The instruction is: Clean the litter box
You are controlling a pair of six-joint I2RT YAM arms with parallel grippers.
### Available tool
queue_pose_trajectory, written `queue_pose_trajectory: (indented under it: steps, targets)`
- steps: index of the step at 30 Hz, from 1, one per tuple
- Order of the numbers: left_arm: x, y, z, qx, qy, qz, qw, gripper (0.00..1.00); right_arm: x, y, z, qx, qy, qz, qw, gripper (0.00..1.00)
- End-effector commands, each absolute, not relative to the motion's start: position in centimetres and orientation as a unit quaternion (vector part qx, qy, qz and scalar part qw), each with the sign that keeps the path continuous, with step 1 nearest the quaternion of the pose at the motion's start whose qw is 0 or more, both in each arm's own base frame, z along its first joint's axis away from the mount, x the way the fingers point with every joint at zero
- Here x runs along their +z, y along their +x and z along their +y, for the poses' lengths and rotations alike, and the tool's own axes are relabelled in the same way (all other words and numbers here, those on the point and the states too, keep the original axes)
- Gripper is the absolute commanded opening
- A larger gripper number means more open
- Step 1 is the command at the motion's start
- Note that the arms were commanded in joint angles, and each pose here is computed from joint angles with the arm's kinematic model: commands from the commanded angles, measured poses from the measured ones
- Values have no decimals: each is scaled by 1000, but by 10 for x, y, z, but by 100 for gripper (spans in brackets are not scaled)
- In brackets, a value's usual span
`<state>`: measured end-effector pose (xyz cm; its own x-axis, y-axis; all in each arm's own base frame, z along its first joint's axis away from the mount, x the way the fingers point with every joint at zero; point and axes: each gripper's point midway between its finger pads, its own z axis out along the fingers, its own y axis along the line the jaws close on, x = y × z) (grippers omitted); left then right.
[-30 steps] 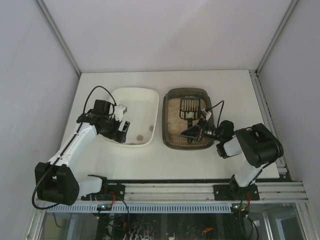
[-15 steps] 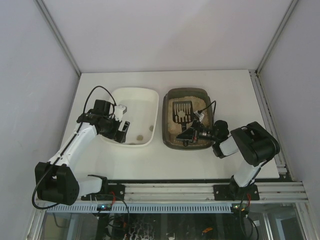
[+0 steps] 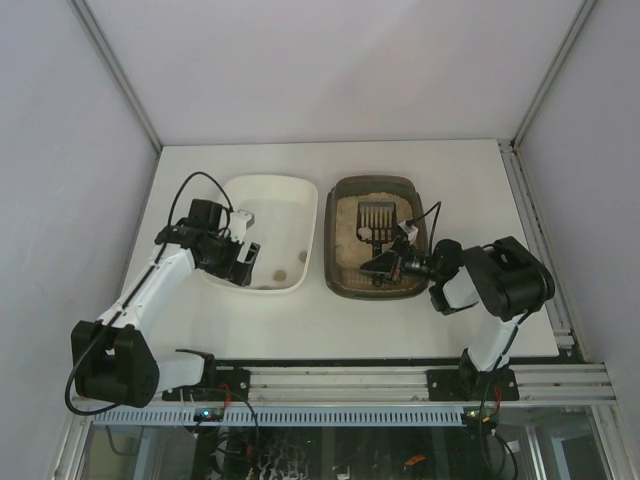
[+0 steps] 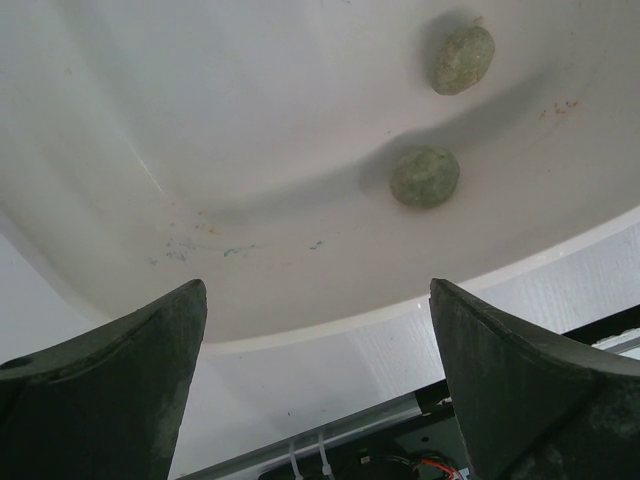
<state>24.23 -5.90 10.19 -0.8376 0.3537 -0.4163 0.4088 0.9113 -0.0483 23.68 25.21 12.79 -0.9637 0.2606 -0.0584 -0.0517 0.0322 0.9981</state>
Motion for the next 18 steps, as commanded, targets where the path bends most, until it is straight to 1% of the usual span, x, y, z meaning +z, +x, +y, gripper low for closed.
queue_pose_trajectory:
  steps: [1, 3, 6, 8, 11, 13, 15, 18]
  targets:
    - [100, 244, -58, -67, 193, 957, 205, 96, 140, 233, 260, 703, 34, 698, 132, 0]
    - [99, 244, -59, -68, 194, 958, 202, 96, 136, 227, 266, 698, 25, 705, 122, 0]
    - [98, 244, -59, -68, 194, 958, 198, 96, 140, 236, 257, 697, 42, 703, 134, 0]
    - [99, 244, -59, -68, 195, 958, 200, 96, 141, 241, 257, 694, 54, 706, 127, 0]
    - [101, 242, -60, -73, 200, 955, 205, 97, 145, 245, 269, 678, 37, 725, 118, 0]
    - [107, 242, -60, -78, 197, 954, 210, 99, 148, 243, 278, 658, 32, 745, 107, 0]
    - [121, 238, -59, -103, 186, 952, 220, 100, 161, 244, 288, 646, 9, 755, 111, 0]
    - [160, 236, -65, -174, 180, 934, 255, 100, 184, 248, 301, 624, -22, 770, 128, 0]
